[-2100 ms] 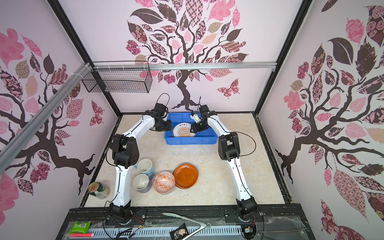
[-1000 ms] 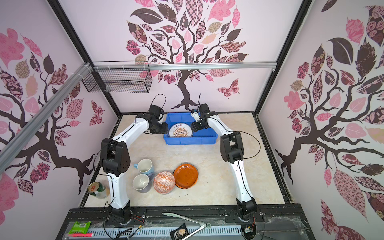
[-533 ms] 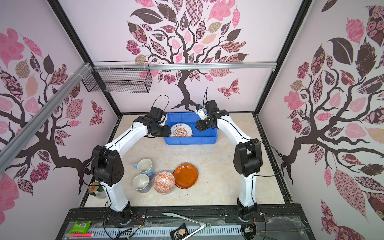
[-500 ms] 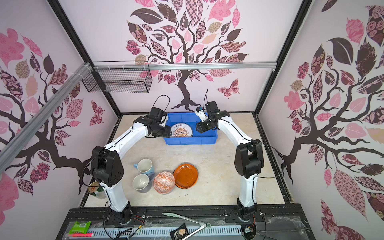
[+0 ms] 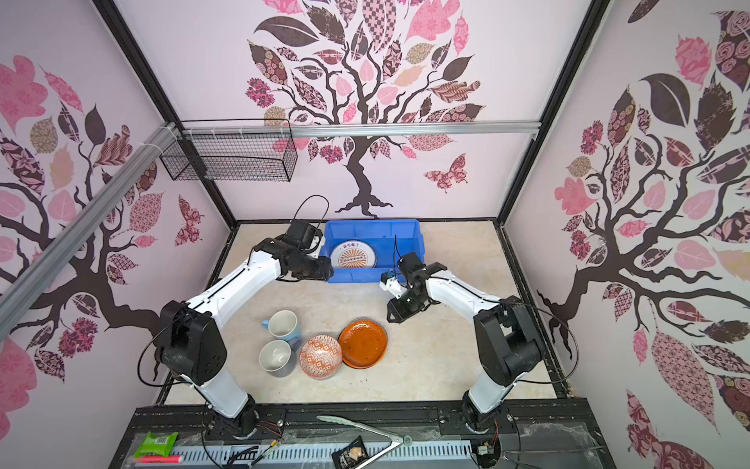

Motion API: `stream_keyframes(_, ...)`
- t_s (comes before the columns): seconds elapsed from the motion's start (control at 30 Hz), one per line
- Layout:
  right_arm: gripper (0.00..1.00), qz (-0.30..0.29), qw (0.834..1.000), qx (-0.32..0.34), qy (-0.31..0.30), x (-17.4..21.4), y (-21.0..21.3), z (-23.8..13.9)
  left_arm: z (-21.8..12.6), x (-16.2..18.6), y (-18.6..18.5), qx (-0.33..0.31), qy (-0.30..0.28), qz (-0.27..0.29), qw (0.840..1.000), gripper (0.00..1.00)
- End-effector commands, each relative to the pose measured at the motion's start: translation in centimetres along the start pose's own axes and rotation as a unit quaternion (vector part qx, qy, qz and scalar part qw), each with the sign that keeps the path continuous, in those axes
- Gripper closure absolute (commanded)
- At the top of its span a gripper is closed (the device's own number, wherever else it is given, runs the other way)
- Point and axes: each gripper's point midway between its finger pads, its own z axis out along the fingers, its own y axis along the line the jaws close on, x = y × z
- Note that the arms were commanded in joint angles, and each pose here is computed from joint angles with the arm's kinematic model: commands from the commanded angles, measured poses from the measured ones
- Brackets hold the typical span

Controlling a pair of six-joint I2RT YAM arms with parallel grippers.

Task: Place the mixed dishes into the plastic bin
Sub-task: 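Raise the right gripper and move it toward the orange dish, then grip the orange dish's glass rim with the right gripper and tilt it up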

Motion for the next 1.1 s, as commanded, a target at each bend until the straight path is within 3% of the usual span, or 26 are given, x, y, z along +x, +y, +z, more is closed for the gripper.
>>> stream_keyframes(0.0, 0.59, -0.014, 1.0, -0.015, -0.022, -0.3, 1.5, -0.8, -1.5, 0.6, 0.1, -0.004, -0.012, -0.012, 1.0, 0.41)
stream_keyframes(0.47, 0.63, -0.019, 0.998, -0.054, -0.001, 1.2, 3.2, 1.9, -3.9, 6.0, -0.7, -0.029, -0.012, -0.04, 0.999, 0.41)
stream_keyframes(1.07, 0.68, -0.017, 0.999, -0.014, 0.035, 0.6, 1.7, 3.9, -4.3, 6.7, -0.1, -0.037, -0.024, -0.042, 0.998, 0.41)
